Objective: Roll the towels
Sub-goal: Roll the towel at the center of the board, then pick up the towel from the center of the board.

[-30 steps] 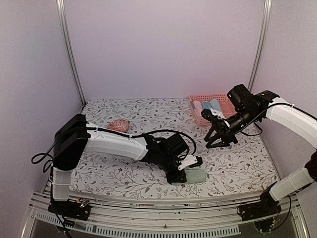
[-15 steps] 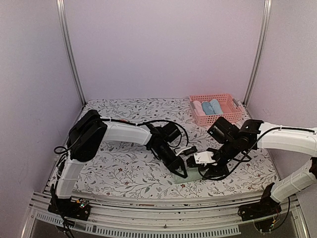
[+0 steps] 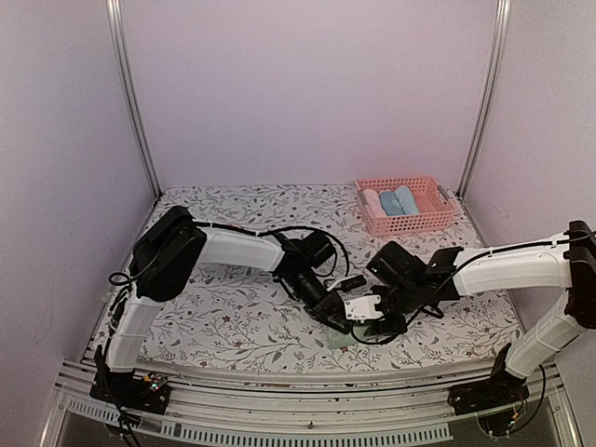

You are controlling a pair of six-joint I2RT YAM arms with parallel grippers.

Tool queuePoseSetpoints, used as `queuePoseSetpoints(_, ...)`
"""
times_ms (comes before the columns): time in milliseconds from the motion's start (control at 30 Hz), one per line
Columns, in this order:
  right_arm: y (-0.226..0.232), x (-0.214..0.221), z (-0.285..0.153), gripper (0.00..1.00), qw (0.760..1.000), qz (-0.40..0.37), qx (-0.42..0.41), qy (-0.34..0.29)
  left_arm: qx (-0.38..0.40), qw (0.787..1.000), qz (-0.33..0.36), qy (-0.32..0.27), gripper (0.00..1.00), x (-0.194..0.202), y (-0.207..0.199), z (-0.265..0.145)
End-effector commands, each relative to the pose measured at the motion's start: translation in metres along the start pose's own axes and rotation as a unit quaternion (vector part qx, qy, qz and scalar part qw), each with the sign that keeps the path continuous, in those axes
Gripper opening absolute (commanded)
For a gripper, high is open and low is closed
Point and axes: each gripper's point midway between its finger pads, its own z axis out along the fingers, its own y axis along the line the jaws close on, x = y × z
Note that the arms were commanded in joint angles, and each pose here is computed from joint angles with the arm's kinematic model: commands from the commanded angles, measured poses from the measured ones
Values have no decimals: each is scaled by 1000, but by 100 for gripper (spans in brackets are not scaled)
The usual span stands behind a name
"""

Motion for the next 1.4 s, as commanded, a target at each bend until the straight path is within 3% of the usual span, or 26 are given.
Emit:
queuePoseSetpoints(0,-5,9,24,47,999,-9,26,21,-35,995,-78,50,10,39,40,12)
queuePoseSetpoints(100,9,21,39,43,999,-16,-1,37,-44,995,-74,41,14,35,45,5)
queuePoseSetpoints(200,28,28,49,26,997,-16,-52,47,-67,997,-42,18,27,26,44,-9)
queuePoseSetpoints(333,55,33,52,13,991,2,-127,51,-111,993,0,-31,43,25,37,-34)
queuePoseSetpoints(533,77,26,41,9,967,68,-245,31,-167,980,31,-104,47,35,30,-62)
queuePoseSetpoints(733,68,22,34,7,925,163,-343,19,-219,948,91,-214,49,34,0,-101)
queuePoseSetpoints(867,60,16,33,7,898,200,-390,17,-267,920,134,-254,49,37,-15,-109)
queuePoseSetpoints(1000,52,10,33,7,874,228,-429,13,-354,872,244,-234,49,43,-35,-98)
queuePoseSetpoints(1133,47,5,30,7,852,249,-460,-2,-392,833,347,-177,54,44,-55,-67)
queuePoseSetpoints(1367,41,6,33,8,823,278,-495,-8,-453,778,430,-71,57,45,-40,-28)
